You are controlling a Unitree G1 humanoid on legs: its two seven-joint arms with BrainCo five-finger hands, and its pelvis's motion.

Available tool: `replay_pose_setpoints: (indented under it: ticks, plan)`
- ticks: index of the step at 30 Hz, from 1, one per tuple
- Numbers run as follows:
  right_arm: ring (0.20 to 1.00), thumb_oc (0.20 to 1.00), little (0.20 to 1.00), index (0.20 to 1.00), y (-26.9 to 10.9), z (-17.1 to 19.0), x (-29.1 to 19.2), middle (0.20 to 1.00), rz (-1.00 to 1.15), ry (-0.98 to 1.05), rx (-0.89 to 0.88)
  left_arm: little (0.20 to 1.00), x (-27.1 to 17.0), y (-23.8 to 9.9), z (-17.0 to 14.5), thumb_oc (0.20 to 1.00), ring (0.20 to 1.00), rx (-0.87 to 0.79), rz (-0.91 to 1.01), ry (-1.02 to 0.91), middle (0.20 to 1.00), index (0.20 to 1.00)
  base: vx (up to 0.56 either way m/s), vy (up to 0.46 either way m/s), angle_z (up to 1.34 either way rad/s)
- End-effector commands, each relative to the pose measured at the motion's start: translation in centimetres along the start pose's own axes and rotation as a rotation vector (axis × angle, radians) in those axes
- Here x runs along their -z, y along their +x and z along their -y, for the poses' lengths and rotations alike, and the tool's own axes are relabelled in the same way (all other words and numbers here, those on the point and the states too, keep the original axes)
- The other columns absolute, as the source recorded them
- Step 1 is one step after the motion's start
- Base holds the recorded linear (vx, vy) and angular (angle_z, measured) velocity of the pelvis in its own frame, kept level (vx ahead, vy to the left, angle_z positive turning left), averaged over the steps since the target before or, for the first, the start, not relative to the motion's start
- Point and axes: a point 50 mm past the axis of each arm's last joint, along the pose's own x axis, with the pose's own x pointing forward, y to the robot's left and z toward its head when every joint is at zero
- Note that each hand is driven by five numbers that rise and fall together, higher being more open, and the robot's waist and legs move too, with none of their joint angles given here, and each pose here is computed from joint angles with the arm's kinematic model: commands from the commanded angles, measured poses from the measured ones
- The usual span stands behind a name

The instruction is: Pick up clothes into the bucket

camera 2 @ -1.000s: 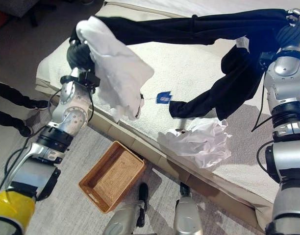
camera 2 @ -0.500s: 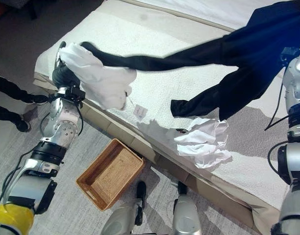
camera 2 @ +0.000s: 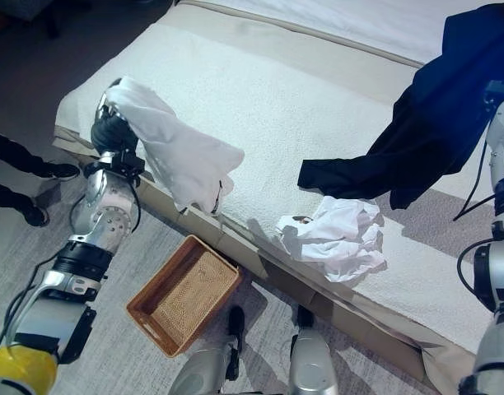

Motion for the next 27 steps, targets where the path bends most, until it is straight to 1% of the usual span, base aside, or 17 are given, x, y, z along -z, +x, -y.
replay_pose_setpoints:
  ticks: [1, 2, 5, 7, 8, 9, 10, 14, 18, 20, 24, 25, 26, 27]
  plan:
    - [0.200, 0.200, 0.200, 0.200, -0.1, 0.0, -0.6, 0.200, 0.072, -0.072, -0.075, 0.200, -2.6, 0.1, -0.6, 0.200, 0.200, 0.031, 0.111, -0.010, 0.200, 0.200, 0.00, 0.000, 0.00]
    - [0.200, 0.200, 0.200, 0.200, -0.1, 0.0, -0.5, 0.200, 0.072, -0.072, -0.075, 0.200, -2.6, 0.0, -0.7, 0.200, 0.200, 0.030, 0.111, -0.009, 0.200, 0.200, 0.00, 0.000, 0.00]
    - [0.200, 0.200, 0.200, 0.200, -1.1, -1.0, 1.1, 0.200, 0.057, -0.128, -0.185, 0.200, -3.6, -0.7, -1.2, 0.200, 0.200, 0.065, 0.139, 0.062, 0.200, 0.200, -0.01, 0.001, 0.00]
    - [0.200, 0.200, 0.200, 0.200, -1.4, -1.0, 1.7, 0.200, 0.045, -0.140, -0.204, 0.200, -3.8, -1.0, -1.5, 0.200, 0.200, 0.069, 0.142, 0.080, 0.200, 0.200, -0.02, -0.003, -0.02]
    - [0.200, 0.200, 0.200, 0.200, -2.1, -1.6, 3.0, 0.200, 0.030, -0.203, -0.284, 0.200, -4.9, -1.4, -1.8, 0.200, 0.200, 0.097, 0.169, 0.137, 0.200, 0.200, -0.02, -0.004, -0.03]
    - [0.200, 0.200, 0.200, 0.200, -2.2, -1.6, 3.0, 0.200, 0.029, -0.203, -0.286, 0.200, -4.9, -1.4, -1.8, 0.200, 0.200, 0.097, 0.168, 0.139, 0.200, 0.200, -0.05, -0.006, -0.05]
    - [0.200, 0.200, 0.200, 0.200, -3.1, -1.8, 4.5, 0.200, 0.007, -0.258, -0.361, 0.200, -5.6, -2.2, -2.6, 0.200, 0.200, 0.107, 0.181, 0.173, 0.200, 0.200, -0.04, -0.003, -0.06]
    - [0.200, 0.200, 0.200, 0.200, -5.0, -1.8, 8.3, 0.200, -0.097, -0.330, -0.463, 0.200, -6.9, -3.8, -4.3, 0.200, 0.200, 0.098, 0.209, 0.216, 0.200, 0.200, -0.06, -0.011, 0.00]
    - [0.200, 0.200, 0.200, 0.200, -5.8, -1.8, 10.0, 0.200, -0.148, -0.407, -0.515, 0.200, -7.8, -4.8, -5.6, 0.200, 0.200, 0.062, 0.234, 0.228, 0.200, 0.200, -0.02, -0.001, 0.03]
    - [0.200, 0.200, 0.200, 0.200, -6.6, -1.9, 11.5, 0.200, -0.189, -0.474, -0.545, 0.200, -8.0, -5.8, -6.9, 0.200, 0.200, 0.017, 0.242, 0.231, 0.200, 0.200, -0.03, -0.006, 0.07]
    - [0.200, 0.200, 0.200, 0.200, -7.2, -1.4, 13.2, 0.200, -0.250, -0.534, -0.532, 0.200, -7.9, -6.6, -7.6, 0.200, 0.200, -0.016, 0.244, 0.250, 0.200, 0.200, -0.03, 0.008, 0.11]
    - [0.379, 0.379, 0.379, 0.379, -7.1, -1.3, 13.3, 0.379, -0.256, -0.548, -0.527, 0.200, -8.0, -6.7, -7.7, 0.200, 0.200, -0.023, 0.245, 0.263, 0.200, 0.200, -0.04, 0.014, 0.15]
    - [0.482, 0.482, 0.482, 0.482, -7.1, -1.3, 13.3, 0.482, -0.256, -0.548, -0.527, 0.200, -8.0, -6.7, -7.7, 0.200, 0.200, -0.024, 0.245, 0.264, 0.200, 0.200, -0.03, 0.011, 0.17]
    - [1.000, 1.000, 1.000, 1.000, -7.1, -1.1, 13.5, 1.000, -0.270, -0.556, -0.506, 0.200, -7.9, -6.9, -8.0, 0.200, 0.200, -0.039, 0.241, 0.281, 0.200, 0.200, -0.04, 0.006, 0.18]
